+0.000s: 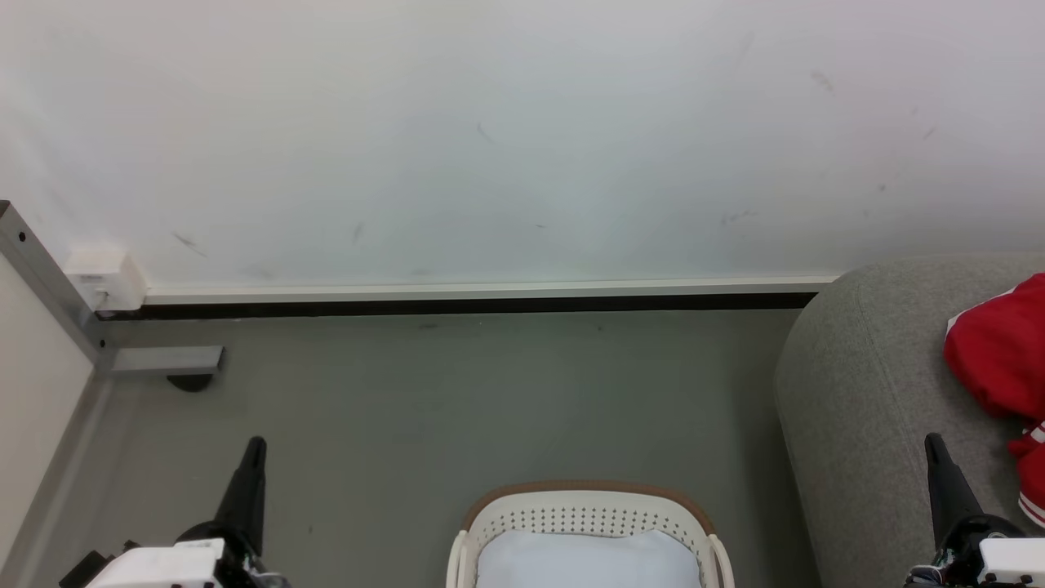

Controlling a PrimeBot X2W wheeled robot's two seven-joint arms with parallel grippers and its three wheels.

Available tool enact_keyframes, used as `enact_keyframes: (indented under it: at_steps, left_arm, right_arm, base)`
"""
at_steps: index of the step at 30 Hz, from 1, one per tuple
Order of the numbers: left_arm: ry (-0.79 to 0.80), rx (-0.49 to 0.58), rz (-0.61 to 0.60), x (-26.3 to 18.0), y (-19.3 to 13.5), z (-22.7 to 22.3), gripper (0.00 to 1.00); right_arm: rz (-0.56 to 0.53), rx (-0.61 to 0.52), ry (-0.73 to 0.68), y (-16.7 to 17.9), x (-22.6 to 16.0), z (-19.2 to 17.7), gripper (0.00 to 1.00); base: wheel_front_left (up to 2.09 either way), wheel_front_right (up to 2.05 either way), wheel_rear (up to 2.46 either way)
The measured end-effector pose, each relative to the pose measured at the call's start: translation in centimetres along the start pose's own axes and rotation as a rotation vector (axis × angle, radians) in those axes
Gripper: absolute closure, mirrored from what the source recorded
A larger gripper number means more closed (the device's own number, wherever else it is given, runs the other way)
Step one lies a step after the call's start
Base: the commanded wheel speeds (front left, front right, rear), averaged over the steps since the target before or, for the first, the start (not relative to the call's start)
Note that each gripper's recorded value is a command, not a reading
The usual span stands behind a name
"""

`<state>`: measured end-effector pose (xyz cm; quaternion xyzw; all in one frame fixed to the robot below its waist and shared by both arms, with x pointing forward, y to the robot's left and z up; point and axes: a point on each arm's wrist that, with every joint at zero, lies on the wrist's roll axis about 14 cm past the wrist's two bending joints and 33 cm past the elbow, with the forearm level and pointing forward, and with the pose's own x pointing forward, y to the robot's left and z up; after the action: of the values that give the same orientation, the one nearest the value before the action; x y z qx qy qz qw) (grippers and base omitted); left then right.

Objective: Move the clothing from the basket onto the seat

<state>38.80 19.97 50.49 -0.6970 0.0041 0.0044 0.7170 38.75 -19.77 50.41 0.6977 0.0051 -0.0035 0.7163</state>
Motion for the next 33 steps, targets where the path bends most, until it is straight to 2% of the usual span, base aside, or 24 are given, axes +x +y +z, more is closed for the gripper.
enact_keyframes:
  at_steps: [6, 33]
  left_arm:
    - [0.001, -0.026, -0.006, 0.13, -0.14, -0.01, 1.00]
    - [0.002, -0.026, -0.006, 0.13, -0.15, -0.01, 1.00]
  right_arm:
    - [0.005, 0.030, 0.001, 0.11, 0.10, 0.07, 1.00]
    - [0.007, 0.031, -0.001, 0.18, 0.13, 0.15, 1.00]
  base:
    - [0.00, 0.00, 0.00]
    - [0.00, 0.00, 0.00]
